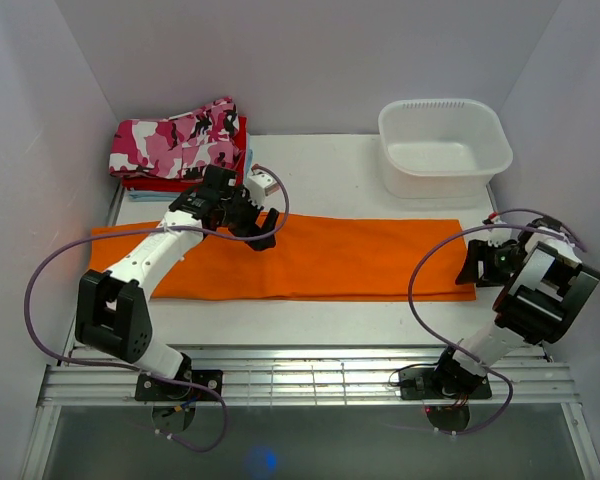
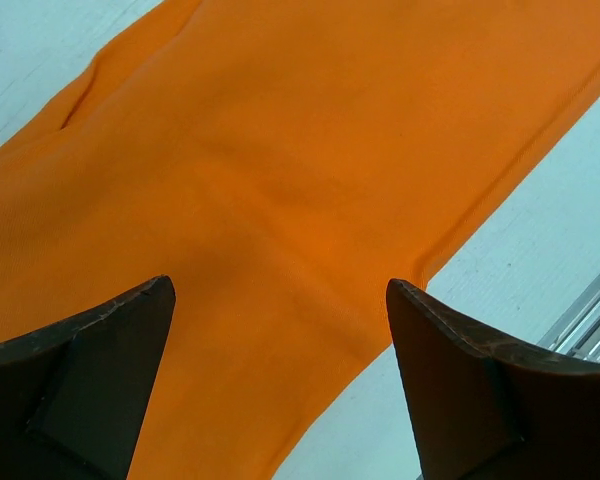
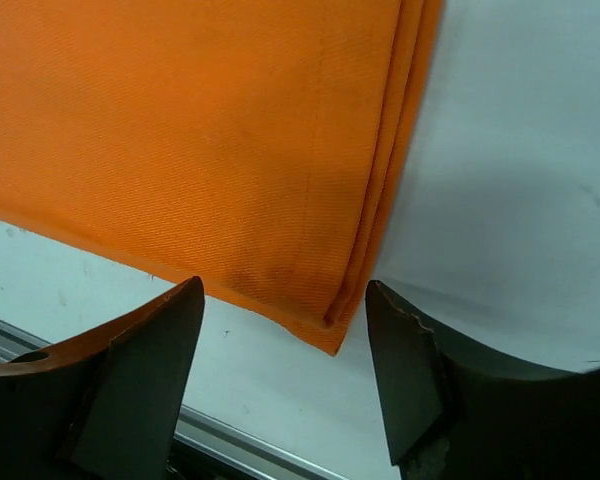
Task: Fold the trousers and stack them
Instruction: Fold the trousers
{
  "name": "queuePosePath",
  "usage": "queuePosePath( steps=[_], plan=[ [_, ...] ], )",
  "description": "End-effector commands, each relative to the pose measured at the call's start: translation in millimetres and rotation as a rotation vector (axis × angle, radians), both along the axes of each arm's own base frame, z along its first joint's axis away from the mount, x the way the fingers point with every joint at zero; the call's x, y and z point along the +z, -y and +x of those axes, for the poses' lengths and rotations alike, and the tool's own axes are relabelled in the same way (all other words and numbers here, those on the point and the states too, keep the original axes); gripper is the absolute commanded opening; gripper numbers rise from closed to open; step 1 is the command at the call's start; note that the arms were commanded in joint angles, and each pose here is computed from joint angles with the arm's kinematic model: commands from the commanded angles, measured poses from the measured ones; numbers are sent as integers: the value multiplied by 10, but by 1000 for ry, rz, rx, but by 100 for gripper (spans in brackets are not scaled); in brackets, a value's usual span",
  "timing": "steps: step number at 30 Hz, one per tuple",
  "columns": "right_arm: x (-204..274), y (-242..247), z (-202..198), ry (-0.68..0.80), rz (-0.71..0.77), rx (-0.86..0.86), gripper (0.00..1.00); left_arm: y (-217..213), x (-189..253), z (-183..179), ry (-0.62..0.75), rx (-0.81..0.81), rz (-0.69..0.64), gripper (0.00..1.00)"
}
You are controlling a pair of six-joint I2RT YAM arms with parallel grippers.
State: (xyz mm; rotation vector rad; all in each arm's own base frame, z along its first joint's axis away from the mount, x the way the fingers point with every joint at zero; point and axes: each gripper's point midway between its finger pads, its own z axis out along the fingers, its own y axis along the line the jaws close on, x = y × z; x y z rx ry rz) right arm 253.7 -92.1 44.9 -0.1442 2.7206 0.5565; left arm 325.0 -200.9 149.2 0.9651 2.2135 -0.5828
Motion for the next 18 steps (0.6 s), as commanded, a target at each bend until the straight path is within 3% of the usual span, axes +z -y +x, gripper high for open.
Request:
queuePosePath(
  steps=[1,5,13,15,18],
  plan=[
    [-78,125,187,68,-66,-212,72,-55,346,12,68,67,-43,98],
    [-399,30,49,7,-60,-200,69,-167,369,30,78,112,-36,98],
    [-581,-29,46,-90,-47,-190,59,-305,382,46,99,154,-37,98],
    [-566,67,73,-82,-94,-187,59,-318,403,47,110,155,-36,98],
    [-459,242,155,-22,-183,-188,68,-321,412,28,116,150,-38,98]
  ],
)
